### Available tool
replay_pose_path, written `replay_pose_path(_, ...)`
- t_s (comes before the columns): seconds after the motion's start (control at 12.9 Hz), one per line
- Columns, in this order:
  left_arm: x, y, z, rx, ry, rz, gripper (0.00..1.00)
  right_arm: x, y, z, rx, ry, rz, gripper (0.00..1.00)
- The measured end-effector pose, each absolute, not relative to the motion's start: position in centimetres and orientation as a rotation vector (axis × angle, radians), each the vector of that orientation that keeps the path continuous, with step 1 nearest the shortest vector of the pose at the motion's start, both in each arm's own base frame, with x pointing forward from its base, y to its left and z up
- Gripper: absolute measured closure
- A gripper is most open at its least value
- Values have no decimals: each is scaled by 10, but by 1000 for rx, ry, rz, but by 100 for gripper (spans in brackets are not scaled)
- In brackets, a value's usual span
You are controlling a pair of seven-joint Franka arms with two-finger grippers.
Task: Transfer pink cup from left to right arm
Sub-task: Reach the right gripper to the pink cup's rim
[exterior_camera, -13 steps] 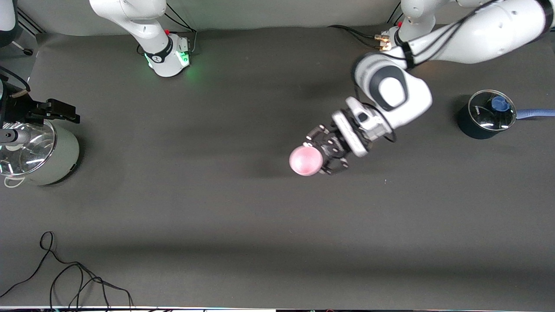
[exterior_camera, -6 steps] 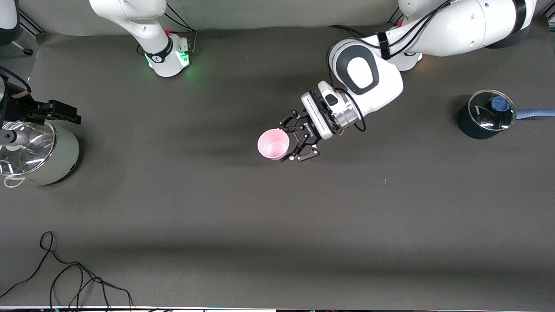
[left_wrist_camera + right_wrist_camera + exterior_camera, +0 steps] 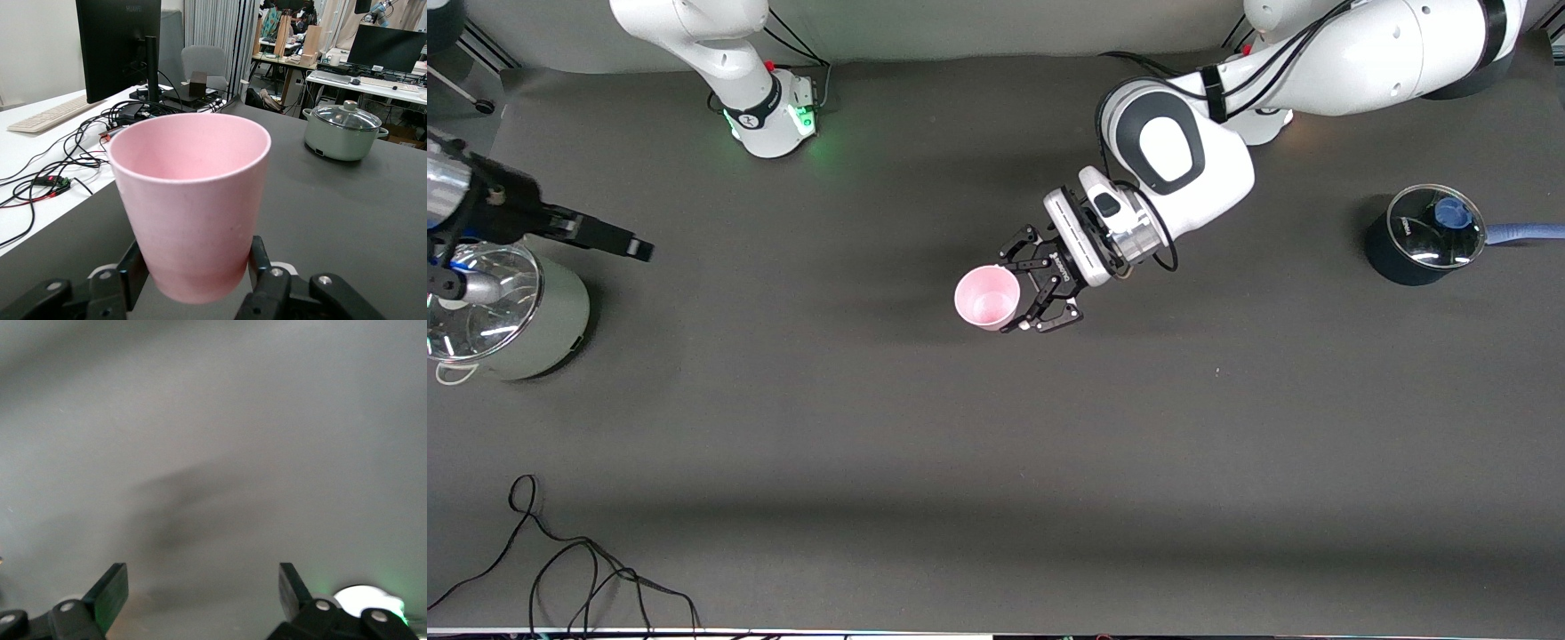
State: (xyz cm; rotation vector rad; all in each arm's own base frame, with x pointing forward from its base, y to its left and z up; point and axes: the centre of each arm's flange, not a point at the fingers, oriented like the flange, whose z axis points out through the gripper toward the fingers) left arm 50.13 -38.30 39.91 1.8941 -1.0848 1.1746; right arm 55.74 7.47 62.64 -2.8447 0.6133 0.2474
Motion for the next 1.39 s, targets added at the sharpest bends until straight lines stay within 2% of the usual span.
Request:
replay_pose_path(0.31,502,-386,402,1889,-1082,1179,35,555,178,635,-2708,1016,171,0)
replay_pose_path(0.7,500,-398,409,1870,-1082,1186,35,556,296,615,-2436,1430,152,0)
replay_pose_path(0.93,503,-401,414,1874,-1072,1199,35,557,337,614,-2387,1475,164,0)
replay_pose_path(1.24,502,-407,415,1879,-1075,1199,35,532,383,618,-2364,1507,200,0)
replay_pose_path(1.39,503,-407,414,1882,-1072,1201,35,530,389,613,-2368,1515,211,0)
